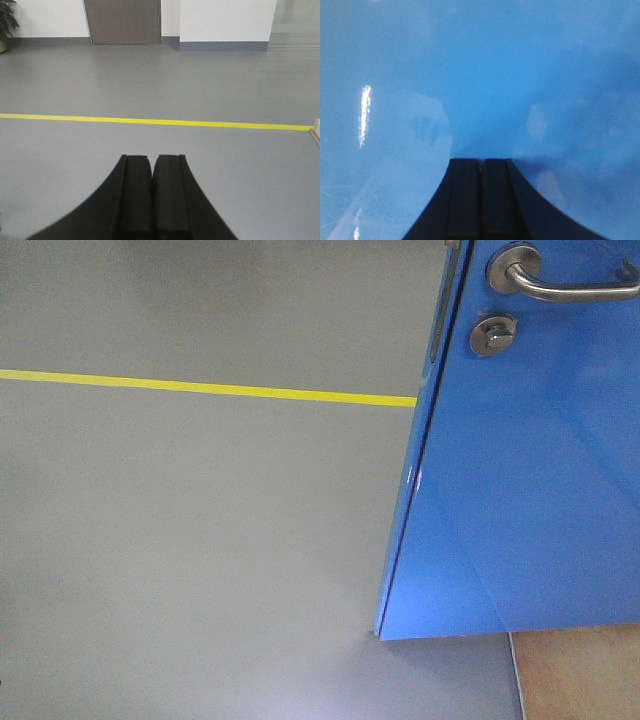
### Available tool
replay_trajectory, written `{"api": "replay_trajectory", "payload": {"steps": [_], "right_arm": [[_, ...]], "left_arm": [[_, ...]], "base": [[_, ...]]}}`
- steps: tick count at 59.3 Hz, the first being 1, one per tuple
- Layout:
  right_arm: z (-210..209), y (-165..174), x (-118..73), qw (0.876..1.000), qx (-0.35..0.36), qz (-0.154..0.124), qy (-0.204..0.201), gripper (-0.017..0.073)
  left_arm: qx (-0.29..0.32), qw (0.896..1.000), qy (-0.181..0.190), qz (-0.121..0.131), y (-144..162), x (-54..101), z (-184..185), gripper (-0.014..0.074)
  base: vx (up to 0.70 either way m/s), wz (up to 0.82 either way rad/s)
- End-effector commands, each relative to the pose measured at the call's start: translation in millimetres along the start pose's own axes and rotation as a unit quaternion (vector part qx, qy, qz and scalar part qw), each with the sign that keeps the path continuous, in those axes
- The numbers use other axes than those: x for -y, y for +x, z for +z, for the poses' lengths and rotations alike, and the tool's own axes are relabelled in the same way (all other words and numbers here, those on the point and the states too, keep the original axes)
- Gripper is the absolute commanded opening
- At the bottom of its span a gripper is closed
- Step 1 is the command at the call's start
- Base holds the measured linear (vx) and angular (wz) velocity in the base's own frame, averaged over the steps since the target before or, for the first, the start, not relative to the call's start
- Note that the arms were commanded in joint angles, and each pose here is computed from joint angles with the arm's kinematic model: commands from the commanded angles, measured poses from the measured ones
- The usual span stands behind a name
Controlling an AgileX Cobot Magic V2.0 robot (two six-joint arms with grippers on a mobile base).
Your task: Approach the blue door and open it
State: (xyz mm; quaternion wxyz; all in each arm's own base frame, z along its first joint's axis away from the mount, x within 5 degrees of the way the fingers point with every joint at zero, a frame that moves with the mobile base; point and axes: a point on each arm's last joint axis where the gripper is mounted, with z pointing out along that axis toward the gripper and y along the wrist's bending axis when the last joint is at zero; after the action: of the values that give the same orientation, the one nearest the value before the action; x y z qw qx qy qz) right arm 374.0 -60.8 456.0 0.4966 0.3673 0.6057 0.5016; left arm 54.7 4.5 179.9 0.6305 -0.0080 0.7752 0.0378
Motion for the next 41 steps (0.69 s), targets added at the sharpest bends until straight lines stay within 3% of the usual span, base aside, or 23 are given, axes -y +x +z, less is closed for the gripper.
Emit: {"api": "replay_trajectory", "payload": {"steps": [1, 41], "right_arm": [[-10.7, -1.6, -22.6, 0.999, 0.024, -0.008, -0.032, -0.0001], [-10.7, -1.6, -22.6, 0.999, 0.024, -0.008, -0.032, -0.0001]], "left_arm": [[0.062, 0.998, 0.001, -0.005, -16.8, -0.3, -4.2, 0.0073], [0.062, 0.998, 0.001, -0.005, -16.8, -0.3, -4.2, 0.0073]], "base": [[0.19, 0.02], [0.17, -0.01]]}}
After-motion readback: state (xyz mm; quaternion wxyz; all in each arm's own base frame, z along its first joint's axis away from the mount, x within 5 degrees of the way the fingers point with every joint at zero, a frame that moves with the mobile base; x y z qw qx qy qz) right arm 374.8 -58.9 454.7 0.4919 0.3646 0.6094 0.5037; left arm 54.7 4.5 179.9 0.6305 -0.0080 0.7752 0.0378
